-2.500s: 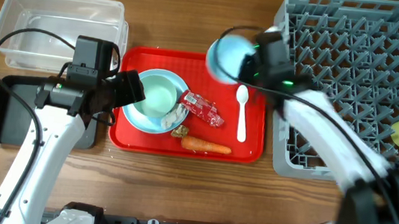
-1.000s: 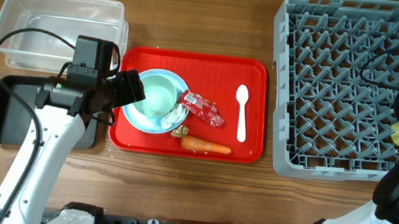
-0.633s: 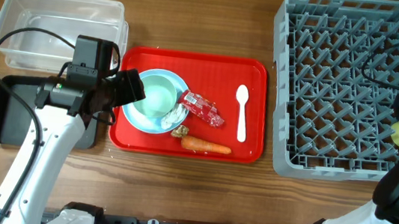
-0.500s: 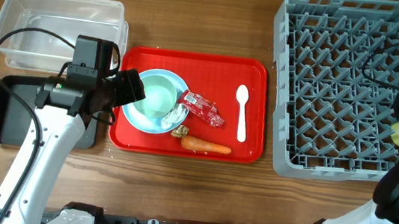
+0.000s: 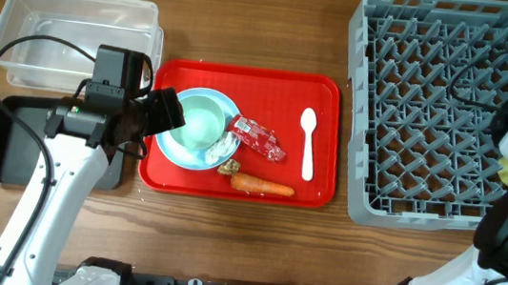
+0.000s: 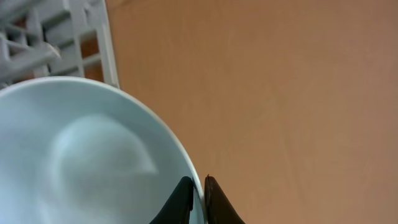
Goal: Sort waste into correct bins and load items into the dishwasher rack
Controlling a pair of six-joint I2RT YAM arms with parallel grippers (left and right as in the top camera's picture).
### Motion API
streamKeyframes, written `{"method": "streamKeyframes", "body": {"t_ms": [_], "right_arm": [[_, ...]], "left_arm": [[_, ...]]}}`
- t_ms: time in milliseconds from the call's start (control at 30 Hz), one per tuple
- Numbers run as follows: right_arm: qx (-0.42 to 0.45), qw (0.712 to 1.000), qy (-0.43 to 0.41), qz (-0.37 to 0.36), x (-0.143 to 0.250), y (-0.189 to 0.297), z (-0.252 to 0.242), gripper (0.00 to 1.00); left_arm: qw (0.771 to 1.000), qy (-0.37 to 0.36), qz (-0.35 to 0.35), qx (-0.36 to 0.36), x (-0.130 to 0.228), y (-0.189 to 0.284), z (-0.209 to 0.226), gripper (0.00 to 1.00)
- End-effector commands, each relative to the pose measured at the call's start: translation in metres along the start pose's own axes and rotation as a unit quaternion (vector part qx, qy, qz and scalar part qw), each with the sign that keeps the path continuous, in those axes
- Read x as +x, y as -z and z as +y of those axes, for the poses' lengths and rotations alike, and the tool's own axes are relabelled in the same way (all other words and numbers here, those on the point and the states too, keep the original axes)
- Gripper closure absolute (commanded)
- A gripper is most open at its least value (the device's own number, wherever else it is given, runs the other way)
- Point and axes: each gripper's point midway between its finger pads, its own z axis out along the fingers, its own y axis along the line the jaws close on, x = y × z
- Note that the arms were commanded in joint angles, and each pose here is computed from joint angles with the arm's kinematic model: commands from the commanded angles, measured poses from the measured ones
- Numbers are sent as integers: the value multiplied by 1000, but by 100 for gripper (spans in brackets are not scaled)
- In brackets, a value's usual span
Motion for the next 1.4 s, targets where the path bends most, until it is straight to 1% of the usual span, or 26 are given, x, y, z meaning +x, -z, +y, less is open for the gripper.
{"method": "streamKeyframes", "body": {"t_ms": [0,67,133,233,333,433,600,900,967,1000,1100,1133,1167,1200,1233,1367], "right_arm": [[-14,1000,17,3,-1,-3,19,91],[5,1000,8,7,1,-4,9,92],[49,998,-22,15,4,-5,-13,93],[92,994,-54,6,2,-4,-37,96],[83,995,-46,14,9,-7,-33,96],[37,999,-16,19,15,-12,-11,96],[-16,1000,5,-1,11,-12,13,96],[-13,1000,0,8,5,-6,17,96],[-8,1000,-2,21,4,-1,19,95],[-7,999,-10,31,5,1,20,94],[19,995,-70,70,10,10,16,96],[24,993,-85,77,9,14,18,91],[19,992,-90,84,7,19,24,67],[9,992,-89,87,5,22,32,46],[-5,992,-87,89,4,26,41,35],[-64,990,-84,90,-3,43,71,32]], "left_arm": [[1000,-1,-9,-1,-3,3,1,19],[1000,-1,-10,-1,-4,3,1,19],[1000,-1,-10,-1,-4,4,1,19],[1000,-1,-10,-1,-4,3,1,19],[1000,-1,-10,-1,-4,3,1,19],[1000,-1,-10,-1,-4,4,1,19],[1000,-1,-10,-1,-4,4,1,19],[1000,-1,-13,1,-5,4,0,19],[1000,-1,-13,1,-5,4,0,19],[1000,-1,-14,2,-6,4,0,19],[1000,-2,-18,3,-8,4,-1,19],[1000,-2,-18,4,-8,4,-1,18],[1000,-2,-18,4,-8,4,-1,18],[1000,-2,-18,4,-8,4,-1,18],[1000,-2,-18,4,-8,4,-1,18],[1000,-2,-18,4,-8,4,-1,18]]}}
